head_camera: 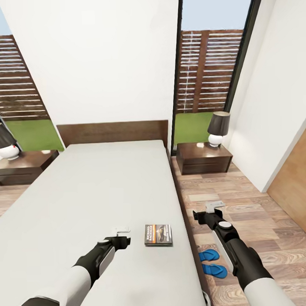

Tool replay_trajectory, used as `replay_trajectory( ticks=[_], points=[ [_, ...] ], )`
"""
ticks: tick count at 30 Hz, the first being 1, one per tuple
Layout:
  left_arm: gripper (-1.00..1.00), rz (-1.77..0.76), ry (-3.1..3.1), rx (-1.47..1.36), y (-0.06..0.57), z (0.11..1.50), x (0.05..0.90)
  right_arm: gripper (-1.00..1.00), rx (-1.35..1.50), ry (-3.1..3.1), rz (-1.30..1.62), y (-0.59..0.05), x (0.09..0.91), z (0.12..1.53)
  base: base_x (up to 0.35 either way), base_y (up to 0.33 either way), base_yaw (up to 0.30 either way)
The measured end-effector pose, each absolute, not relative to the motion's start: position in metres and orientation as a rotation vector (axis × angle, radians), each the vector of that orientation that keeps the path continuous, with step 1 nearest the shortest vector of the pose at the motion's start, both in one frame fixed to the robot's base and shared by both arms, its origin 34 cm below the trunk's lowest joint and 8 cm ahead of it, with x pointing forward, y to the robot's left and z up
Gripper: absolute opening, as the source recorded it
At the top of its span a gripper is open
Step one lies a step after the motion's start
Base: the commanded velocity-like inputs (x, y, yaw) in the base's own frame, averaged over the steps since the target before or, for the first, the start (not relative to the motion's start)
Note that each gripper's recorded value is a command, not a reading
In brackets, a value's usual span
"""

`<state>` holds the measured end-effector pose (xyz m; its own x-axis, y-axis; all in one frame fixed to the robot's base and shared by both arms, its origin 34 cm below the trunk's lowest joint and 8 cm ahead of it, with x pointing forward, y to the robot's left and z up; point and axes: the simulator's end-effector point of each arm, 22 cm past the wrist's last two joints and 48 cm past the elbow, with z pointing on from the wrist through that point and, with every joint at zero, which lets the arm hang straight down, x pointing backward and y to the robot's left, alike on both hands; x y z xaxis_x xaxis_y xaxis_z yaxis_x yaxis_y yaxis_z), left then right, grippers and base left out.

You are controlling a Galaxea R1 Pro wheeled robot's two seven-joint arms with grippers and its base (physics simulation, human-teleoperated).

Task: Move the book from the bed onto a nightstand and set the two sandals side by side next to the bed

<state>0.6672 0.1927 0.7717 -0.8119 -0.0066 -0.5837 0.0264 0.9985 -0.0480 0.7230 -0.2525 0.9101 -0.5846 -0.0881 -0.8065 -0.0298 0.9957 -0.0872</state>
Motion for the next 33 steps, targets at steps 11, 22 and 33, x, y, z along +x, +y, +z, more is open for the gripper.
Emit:
replay_trajectory(
  ticks=[11, 22, 33],
  points=[
    [1.0, -0.081, 2.485, 0.009, 0.191, 0.786, 0.694, 1.0, -0.08, 2.199, -0.08, -0.25, 0.712, 0.938, 0.0, 0.0, 0.0],
    [1.0, -0.083, 2.48, 0.006, 0.193, 0.784, 0.702, 1.0, -0.079, 2.149, -0.077, -0.248, 0.701, 0.969, 0.0, 0.0, 0.0],
    [1.0, -0.087, 2.488, 0.008, 0.19, 0.777, 0.7, 1.0, -0.076, 2.167, -0.079, -0.249, 0.695, 0.971, 0.0, 0.0, 0.0]
  ],
)
